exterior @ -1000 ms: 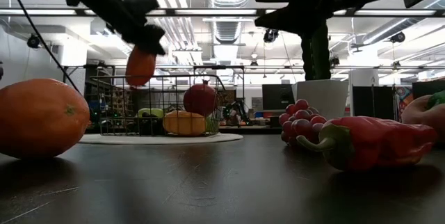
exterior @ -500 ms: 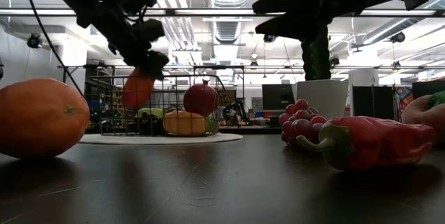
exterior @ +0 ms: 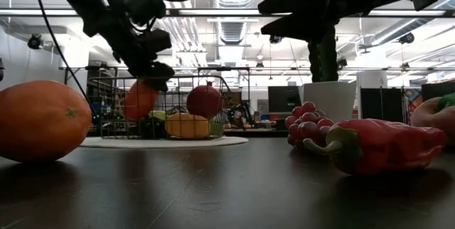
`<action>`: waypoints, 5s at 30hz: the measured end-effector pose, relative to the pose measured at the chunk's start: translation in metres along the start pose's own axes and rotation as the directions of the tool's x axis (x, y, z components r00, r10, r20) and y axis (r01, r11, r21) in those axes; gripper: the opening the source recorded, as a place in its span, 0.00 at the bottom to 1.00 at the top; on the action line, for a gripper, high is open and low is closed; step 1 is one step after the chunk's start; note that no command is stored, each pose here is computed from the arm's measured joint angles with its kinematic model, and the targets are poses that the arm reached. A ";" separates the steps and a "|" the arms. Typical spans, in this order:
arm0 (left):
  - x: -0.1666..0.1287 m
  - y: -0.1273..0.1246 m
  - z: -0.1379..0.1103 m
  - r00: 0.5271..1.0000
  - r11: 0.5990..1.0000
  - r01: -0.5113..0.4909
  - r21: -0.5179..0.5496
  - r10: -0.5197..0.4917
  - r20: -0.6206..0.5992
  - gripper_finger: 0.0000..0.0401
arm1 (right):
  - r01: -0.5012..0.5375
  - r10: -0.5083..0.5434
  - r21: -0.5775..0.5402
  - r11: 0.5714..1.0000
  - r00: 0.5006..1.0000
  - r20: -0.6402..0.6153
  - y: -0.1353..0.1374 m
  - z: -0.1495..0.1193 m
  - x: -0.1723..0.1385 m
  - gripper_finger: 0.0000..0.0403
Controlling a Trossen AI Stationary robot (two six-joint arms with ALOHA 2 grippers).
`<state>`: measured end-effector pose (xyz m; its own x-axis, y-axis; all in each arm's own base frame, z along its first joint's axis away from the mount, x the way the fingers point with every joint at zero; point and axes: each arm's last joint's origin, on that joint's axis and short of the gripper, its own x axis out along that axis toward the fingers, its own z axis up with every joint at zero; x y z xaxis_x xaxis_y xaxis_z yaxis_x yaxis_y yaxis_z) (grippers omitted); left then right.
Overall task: Build produce basket
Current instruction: Put the top mango in the gold wire basket, then put the red chili pepper in the gold wire basket
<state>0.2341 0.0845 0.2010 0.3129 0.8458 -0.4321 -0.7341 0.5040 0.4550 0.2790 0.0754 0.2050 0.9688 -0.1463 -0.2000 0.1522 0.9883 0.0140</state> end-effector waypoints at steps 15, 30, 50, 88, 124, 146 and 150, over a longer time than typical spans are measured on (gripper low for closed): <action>-0.005 0.005 0.006 1.000 1.000 0.005 -0.008 -0.005 0.024 0.56 | 0.000 0.000 0.001 1.000 1.000 0.000 0.000 0.000 0.000 0.81; -0.020 0.021 0.018 0.994 0.998 -0.059 -0.009 0.059 0.086 0.60 | 0.000 0.000 0.000 1.000 1.000 -0.001 0.000 0.000 0.000 0.81; -0.129 0.015 0.045 0.490 0.649 0.747 0.142 -0.683 0.542 0.60 | -0.038 0.039 0.050 0.998 0.999 -0.024 0.001 -0.001 -0.001 0.81; -0.158 -0.023 0.042 0.283 0.577 0.752 0.319 -0.719 0.635 0.60 | -0.340 0.136 -0.020 0.940 0.429 -0.893 0.114 -0.047 0.012 0.81; -0.161 -0.021 0.044 0.253 0.562 0.768 0.308 -0.707 0.660 0.60 | -0.345 0.071 -0.159 0.925 0.569 -0.820 0.126 -0.041 0.014 0.10; -0.176 -0.052 0.044 0.118 0.480 0.817 0.319 -0.682 0.722 0.60 | -0.107 0.161 -0.219 0.970 0.956 0.245 0.060 0.007 0.041 0.10; -0.172 -0.067 0.043 0.107 0.498 0.807 0.317 -0.652 0.751 0.60 | -0.090 0.148 -0.227 0.970 0.956 0.254 0.054 0.009 0.045 0.10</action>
<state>0.2551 -0.0869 0.2786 0.9645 -0.1064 0.2416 0.0778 0.9891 0.1250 0.3330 0.1214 0.2058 0.9982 -0.0048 0.0596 0.0162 0.9814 -0.1914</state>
